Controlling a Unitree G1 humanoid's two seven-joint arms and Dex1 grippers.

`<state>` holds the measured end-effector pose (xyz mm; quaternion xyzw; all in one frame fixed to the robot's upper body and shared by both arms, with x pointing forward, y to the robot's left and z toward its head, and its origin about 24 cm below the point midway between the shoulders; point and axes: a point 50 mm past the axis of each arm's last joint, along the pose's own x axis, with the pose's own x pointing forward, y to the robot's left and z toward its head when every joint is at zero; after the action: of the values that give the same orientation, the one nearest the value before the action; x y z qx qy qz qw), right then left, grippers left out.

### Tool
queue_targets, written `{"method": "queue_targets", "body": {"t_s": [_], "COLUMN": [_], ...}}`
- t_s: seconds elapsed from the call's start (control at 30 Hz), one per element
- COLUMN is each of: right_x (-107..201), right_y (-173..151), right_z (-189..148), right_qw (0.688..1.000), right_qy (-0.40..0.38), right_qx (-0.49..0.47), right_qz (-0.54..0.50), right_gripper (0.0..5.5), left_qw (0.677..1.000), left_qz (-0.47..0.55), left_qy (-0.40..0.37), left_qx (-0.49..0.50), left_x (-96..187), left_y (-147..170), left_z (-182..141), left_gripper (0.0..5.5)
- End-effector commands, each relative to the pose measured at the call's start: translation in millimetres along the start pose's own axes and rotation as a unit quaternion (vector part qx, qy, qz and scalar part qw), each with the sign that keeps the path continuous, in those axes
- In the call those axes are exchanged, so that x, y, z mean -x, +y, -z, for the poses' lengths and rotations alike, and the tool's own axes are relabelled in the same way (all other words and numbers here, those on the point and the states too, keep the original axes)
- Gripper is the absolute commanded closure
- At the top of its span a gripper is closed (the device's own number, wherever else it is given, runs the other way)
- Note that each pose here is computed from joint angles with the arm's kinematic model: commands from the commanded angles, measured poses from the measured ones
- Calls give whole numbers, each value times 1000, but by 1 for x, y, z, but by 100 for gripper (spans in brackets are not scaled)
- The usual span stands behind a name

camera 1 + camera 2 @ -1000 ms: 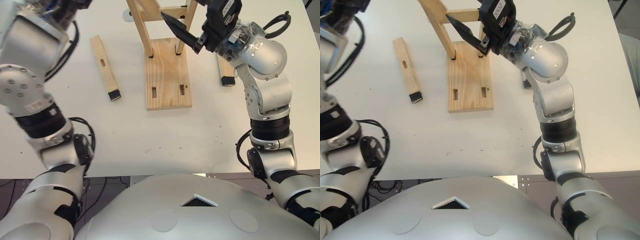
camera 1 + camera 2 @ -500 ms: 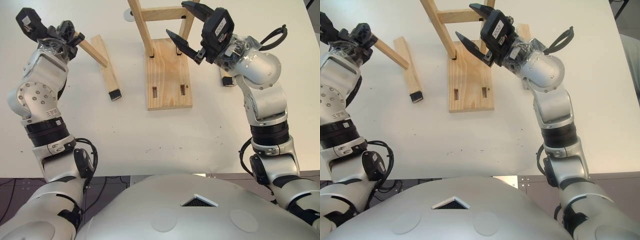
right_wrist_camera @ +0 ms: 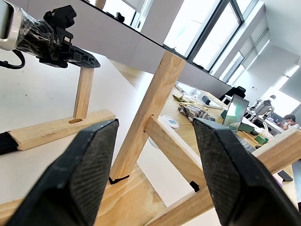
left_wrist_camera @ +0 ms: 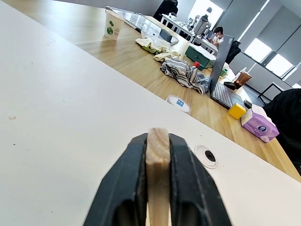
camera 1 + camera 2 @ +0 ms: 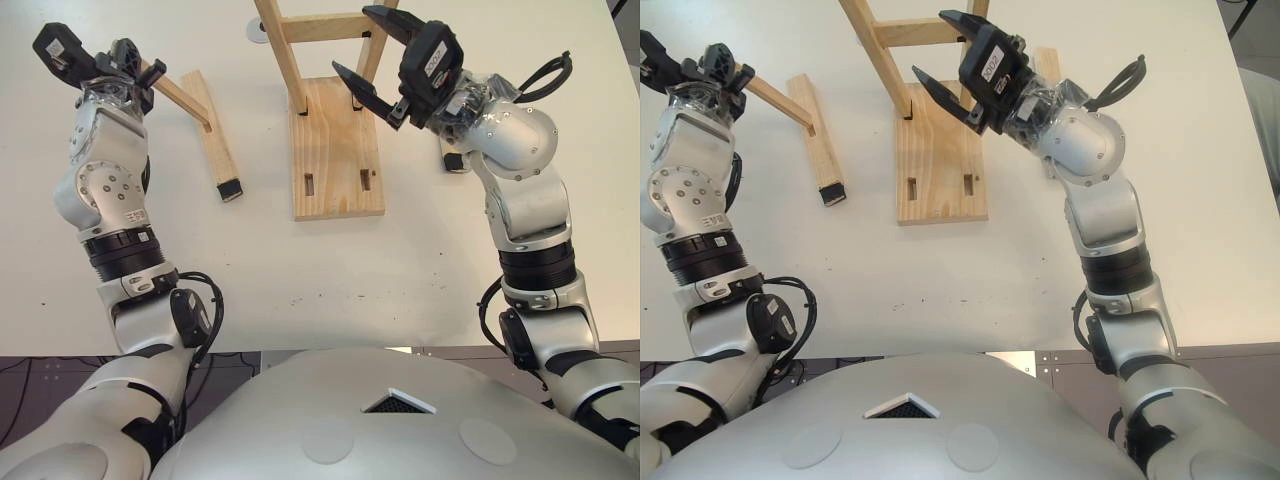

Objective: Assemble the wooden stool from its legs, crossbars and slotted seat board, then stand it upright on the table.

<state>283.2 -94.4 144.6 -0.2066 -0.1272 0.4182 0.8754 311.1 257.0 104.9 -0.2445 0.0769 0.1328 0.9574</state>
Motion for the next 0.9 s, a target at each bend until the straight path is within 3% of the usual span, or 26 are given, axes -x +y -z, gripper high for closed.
{"method": "queue_targets", "body": {"t_s": [0.03,0.3,0.47,0.63,0.8,0.9], "right_x": [-1,-2,0,0,1,1], "right_y": [1,1,3,6,9,11], "right_z": [1,1,4,5,7,8], "right_qw": [1000,1000,999,999,998,998], "right_qy": [0,1,7,9,12,13], "right_qx": [6,17,34,41,53,58], "right_qz": [-7,-13,-16,-19,-23,-25], "right_gripper": [258,258,258,258,258,258], "left_qw": [1000,997,989,981,960,953], "left_qz": [-24,-6,11,-17,-66,-55], "left_qy": [10,6,28,-6,-51,-38], "left_qx": [-18,-80,-147,-193,-268,-296], "left_x": [-2,2,18,29,33,37], "left_y": [12,3,-21,-45,-29,-22], "left_z": [15,26,51,62,65,76], "left_gripper": [512,512,513,513,513,513]}}
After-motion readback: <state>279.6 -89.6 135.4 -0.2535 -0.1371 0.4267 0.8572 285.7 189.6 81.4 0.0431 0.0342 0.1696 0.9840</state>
